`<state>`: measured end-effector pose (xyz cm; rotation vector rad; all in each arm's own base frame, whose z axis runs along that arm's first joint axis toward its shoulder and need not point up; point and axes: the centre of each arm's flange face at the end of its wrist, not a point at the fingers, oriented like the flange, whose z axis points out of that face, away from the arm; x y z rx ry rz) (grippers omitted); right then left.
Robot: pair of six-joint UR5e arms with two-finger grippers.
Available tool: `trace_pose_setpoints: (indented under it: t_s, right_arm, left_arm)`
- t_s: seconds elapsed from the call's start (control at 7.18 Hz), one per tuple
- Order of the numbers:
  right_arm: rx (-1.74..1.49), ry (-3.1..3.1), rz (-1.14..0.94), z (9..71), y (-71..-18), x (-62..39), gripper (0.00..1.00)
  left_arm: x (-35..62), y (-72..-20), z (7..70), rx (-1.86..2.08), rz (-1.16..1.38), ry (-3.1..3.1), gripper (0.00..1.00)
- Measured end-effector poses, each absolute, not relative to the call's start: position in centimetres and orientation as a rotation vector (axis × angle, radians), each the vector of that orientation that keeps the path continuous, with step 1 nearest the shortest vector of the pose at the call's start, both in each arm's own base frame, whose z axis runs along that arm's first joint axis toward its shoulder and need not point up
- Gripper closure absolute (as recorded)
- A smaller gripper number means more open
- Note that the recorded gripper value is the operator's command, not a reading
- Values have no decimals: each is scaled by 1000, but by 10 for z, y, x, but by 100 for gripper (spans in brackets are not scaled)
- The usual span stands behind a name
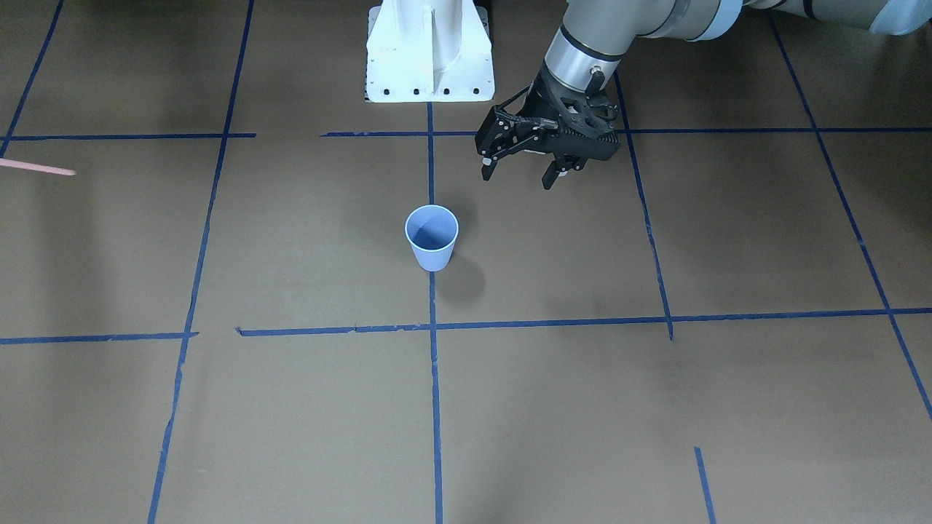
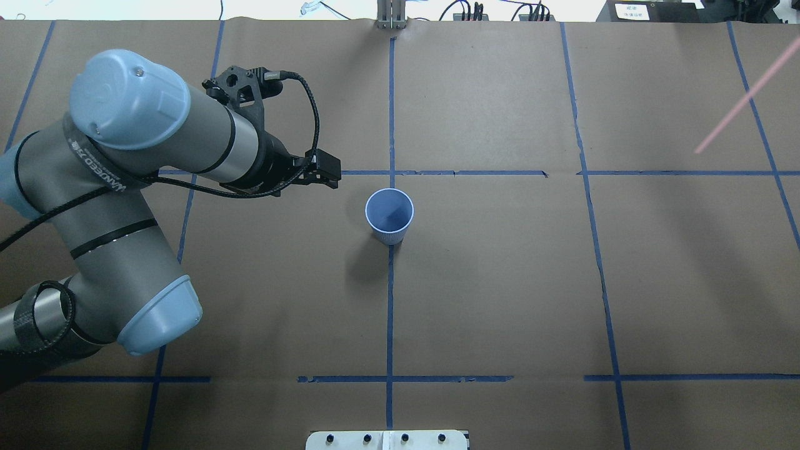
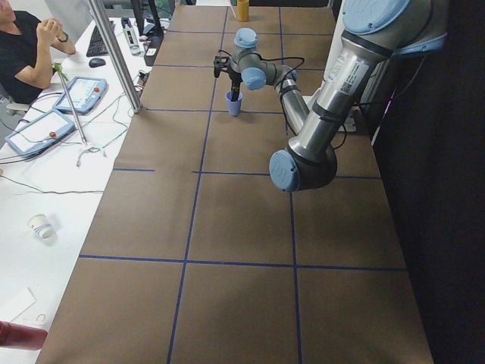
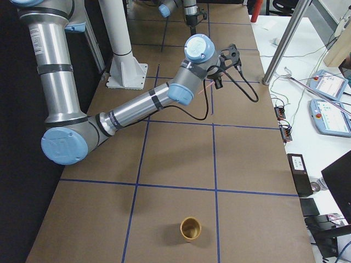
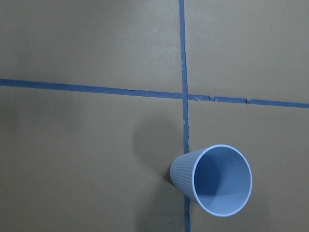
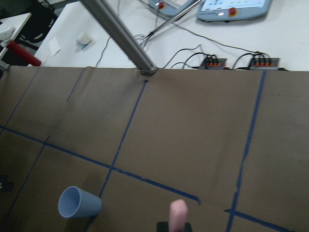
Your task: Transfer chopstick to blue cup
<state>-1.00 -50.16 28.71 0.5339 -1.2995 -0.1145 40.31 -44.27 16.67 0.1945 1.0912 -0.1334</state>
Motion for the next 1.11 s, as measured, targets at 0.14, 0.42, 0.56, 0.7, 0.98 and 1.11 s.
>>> trace_pose_setpoints:
  t_s: [0.14,0.42,0.56,0.7,0.98,1.11]
  right_arm:
    - [543,-1324,-190,244,-509,-61,97]
    - [576,-1370,-180,165,-499,-173,98]
    - [620,-1381,-136,138,-482,-235,98]
    - [671,-1377,-78,121,-463,-293,98]
    - [727,-1315,16,109,-441,-353,98]
    - [735,-1279,39,107,-438,-365,98]
  left_arm:
    - [401,-444,171,194,-137,1085,0]
    - [403,-446,178,189,-138,1074,0]
    - [404,-446,179,187,-137,1071,0]
    - [405,-446,180,186,-137,1070,0]
    - [406,-446,180,186,-136,1069,0]
    - [406,-446,181,185,-136,1069,0]
